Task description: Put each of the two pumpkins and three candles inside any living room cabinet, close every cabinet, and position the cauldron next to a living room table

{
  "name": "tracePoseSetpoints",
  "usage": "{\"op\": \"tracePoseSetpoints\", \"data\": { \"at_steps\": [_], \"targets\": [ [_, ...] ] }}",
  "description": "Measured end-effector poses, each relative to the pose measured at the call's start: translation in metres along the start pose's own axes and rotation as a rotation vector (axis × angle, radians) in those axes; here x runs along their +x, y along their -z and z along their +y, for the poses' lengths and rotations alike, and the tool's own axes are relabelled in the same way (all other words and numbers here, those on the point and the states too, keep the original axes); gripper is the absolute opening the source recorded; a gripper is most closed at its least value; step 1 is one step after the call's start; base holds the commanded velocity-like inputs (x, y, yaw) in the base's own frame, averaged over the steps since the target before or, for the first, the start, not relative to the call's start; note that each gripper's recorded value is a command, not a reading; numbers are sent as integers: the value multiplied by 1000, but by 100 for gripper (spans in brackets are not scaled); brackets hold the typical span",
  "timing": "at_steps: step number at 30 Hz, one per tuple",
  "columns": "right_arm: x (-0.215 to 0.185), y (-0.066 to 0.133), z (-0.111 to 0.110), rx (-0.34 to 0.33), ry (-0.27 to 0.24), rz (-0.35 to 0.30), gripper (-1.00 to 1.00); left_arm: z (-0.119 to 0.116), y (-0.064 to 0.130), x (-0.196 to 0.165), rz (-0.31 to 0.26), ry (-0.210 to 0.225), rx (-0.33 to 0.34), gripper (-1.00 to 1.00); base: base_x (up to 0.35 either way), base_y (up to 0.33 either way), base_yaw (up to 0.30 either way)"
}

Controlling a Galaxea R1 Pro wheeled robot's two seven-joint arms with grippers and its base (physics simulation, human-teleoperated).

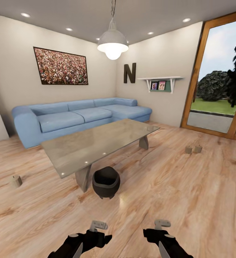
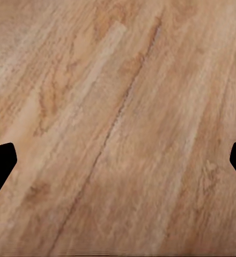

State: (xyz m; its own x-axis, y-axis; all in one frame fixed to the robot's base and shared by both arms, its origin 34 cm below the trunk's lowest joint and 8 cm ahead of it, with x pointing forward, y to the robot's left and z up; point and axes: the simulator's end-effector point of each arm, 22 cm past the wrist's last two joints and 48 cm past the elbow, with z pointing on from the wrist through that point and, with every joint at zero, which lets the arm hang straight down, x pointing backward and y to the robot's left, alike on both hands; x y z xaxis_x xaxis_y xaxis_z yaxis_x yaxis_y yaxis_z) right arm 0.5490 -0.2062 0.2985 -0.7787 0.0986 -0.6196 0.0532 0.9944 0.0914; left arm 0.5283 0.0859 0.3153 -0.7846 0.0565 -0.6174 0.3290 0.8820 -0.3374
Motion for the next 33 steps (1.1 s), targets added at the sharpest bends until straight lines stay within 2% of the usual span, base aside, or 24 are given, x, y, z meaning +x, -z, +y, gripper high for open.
{"op": "tracePoseSetpoints", "data": {
  "at_steps": [9,15,24,33],
  "targets": [
    [-3,1,-8,10,3,-5,100,-3,1,-2,-4,-2,11,100,-11,41,-270],
    [-16,9,-8,9,3,-34,100,-6,8,-12,-26,-15,10,100,-1,3,-270],
    [-36,23,-5,9,4,-40,100,-11,20,-30,-27,-18,6,100,0,0,-267],
    [-54,36,-2,8,5,-42,100,-15,31,-37,-7,-10,5,100,0,0,-72]
  ]
}}
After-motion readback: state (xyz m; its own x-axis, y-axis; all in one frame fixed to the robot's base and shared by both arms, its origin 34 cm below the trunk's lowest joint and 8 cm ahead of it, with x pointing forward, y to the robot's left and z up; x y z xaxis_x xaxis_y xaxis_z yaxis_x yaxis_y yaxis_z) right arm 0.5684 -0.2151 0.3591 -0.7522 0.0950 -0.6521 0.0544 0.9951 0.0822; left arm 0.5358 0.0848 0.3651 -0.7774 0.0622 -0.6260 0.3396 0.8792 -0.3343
